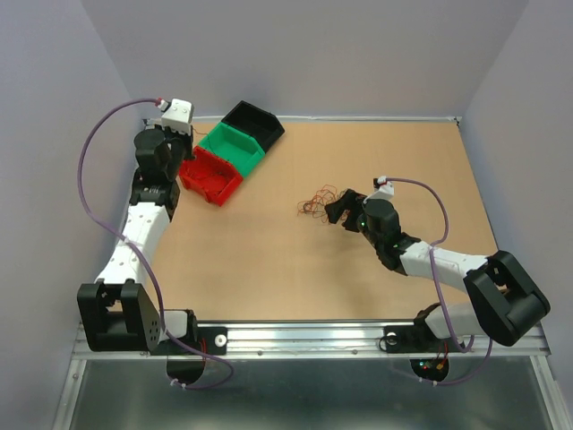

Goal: Untangle the cables

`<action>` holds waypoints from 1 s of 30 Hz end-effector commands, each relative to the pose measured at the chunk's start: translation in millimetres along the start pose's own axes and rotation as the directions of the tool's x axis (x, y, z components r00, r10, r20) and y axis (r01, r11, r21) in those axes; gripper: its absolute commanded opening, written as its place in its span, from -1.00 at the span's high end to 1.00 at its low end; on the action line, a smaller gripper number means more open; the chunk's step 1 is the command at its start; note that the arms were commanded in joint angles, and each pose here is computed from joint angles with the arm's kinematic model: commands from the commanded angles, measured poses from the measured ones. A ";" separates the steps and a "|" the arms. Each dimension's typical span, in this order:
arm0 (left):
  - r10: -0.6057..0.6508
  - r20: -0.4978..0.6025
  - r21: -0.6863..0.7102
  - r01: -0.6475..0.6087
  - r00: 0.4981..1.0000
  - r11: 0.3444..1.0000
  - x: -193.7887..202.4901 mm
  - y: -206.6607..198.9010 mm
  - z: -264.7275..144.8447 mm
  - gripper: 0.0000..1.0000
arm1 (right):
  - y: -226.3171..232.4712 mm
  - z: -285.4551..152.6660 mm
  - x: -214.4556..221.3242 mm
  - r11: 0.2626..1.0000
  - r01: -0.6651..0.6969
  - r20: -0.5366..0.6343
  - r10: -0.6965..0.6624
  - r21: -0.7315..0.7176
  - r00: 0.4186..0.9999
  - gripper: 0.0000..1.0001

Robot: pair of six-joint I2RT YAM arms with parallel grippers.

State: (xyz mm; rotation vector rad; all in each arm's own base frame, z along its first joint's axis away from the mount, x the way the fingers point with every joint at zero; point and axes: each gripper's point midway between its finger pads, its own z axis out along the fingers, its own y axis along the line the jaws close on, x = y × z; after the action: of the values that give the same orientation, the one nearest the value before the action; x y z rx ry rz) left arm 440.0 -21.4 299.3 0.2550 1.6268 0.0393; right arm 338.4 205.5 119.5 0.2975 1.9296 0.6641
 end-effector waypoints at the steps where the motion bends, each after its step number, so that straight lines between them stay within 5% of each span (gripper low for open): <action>1: 0.025 0.206 -0.015 -0.023 0.978 1.000 -94.8 13.3 -14.8 1.00 | 12.4 -2.9 -9.1 0.998 0.008 0.039 -0.005 -0.064 0.999 -0.78; 7: 0.027 0.272 0.058 -0.044 0.962 0.997 -125.5 0.9 -37.0 1.00 | 14.4 -3.6 -9.4 0.997 0.007 0.038 -0.005 -0.072 0.999 -0.78; 18: 0.089 0.389 -0.059 -0.072 0.917 0.996 -190.8 23.5 -79.4 1.00 | 17.2 -2.4 -6.4 0.996 0.011 0.024 -0.009 -0.087 1.000 -0.78; 30: 0.063 0.337 0.053 -0.086 0.939 0.995 -173.9 5.5 -56.5 1.00 | 19.1 -1.0 -3.6 0.995 0.015 0.009 -0.014 -0.098 1.000 -0.77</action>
State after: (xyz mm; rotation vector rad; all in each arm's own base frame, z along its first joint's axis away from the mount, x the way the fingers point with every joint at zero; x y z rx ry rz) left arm 392.9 -34.9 464.9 0.3161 1.3086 0.0230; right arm 335.4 214.2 122.9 0.2528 1.9305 0.7123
